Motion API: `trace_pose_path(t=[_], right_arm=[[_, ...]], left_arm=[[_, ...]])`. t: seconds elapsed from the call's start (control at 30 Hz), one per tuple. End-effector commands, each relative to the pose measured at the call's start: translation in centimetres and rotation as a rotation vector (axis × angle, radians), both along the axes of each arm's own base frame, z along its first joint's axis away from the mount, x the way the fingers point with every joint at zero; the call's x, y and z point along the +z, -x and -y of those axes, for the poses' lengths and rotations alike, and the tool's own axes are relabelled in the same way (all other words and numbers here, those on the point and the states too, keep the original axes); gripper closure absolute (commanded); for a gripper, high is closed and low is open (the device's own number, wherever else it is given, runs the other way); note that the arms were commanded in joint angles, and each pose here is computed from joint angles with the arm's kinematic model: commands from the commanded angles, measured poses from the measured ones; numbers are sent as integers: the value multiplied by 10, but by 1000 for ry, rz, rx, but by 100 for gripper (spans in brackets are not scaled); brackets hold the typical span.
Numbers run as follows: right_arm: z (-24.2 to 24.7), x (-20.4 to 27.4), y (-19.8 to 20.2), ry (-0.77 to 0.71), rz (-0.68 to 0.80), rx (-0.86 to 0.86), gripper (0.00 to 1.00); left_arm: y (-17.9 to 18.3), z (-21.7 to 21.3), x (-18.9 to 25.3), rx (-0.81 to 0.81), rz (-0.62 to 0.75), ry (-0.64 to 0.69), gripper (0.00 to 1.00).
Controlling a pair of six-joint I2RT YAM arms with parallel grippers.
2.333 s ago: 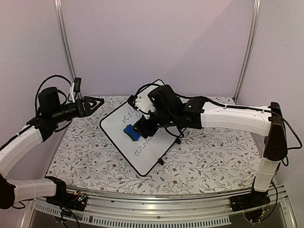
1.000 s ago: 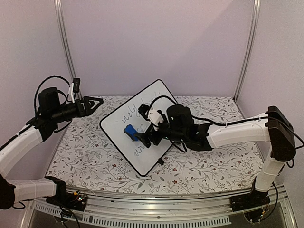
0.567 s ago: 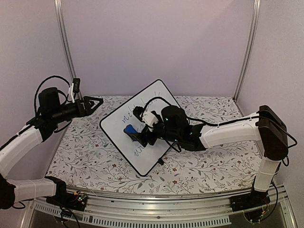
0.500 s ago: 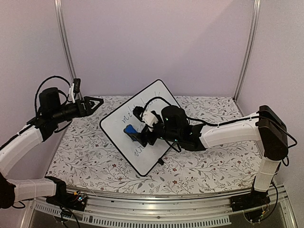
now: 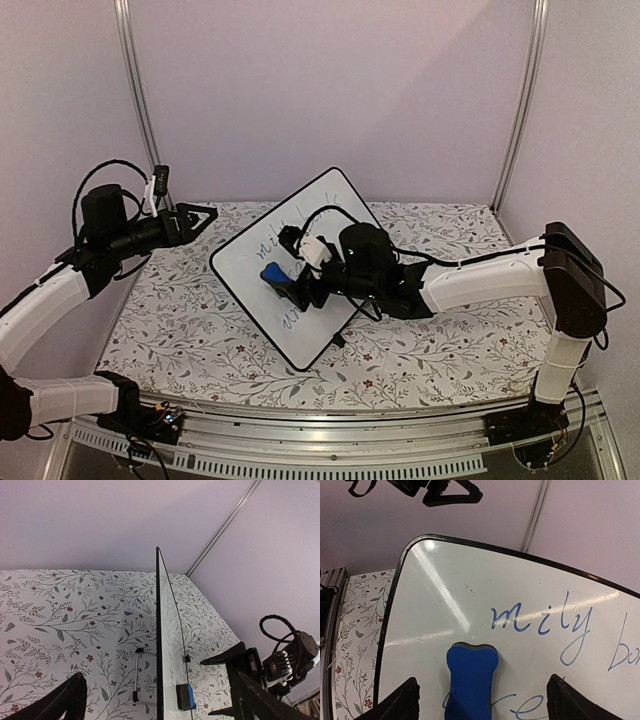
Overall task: Erase the whiteboard
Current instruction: Pick up the whiteboard eraser from the whiteboard.
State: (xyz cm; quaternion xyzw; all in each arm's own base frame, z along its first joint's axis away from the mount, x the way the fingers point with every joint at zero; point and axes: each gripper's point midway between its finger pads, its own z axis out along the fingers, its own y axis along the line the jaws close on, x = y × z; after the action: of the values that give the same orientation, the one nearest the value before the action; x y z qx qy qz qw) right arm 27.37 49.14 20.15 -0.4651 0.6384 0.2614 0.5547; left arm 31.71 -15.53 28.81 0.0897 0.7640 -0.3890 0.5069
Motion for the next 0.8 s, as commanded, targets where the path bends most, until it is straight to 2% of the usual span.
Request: trace_pose_path(t=[0.0, 0.53, 0.77], right_arm=[[-1, 3, -7, -13, 2, -42, 14], [-13, -15, -16, -6, -18, -60, 17], [-19, -20, -18, -4, -14, -53, 26]], left_arm=[[2, 0, 7, -10, 22, 2, 0], [-1, -2, 2, 6, 10, -4, 0], [-2, -1, 1, 5, 4, -3, 0]])
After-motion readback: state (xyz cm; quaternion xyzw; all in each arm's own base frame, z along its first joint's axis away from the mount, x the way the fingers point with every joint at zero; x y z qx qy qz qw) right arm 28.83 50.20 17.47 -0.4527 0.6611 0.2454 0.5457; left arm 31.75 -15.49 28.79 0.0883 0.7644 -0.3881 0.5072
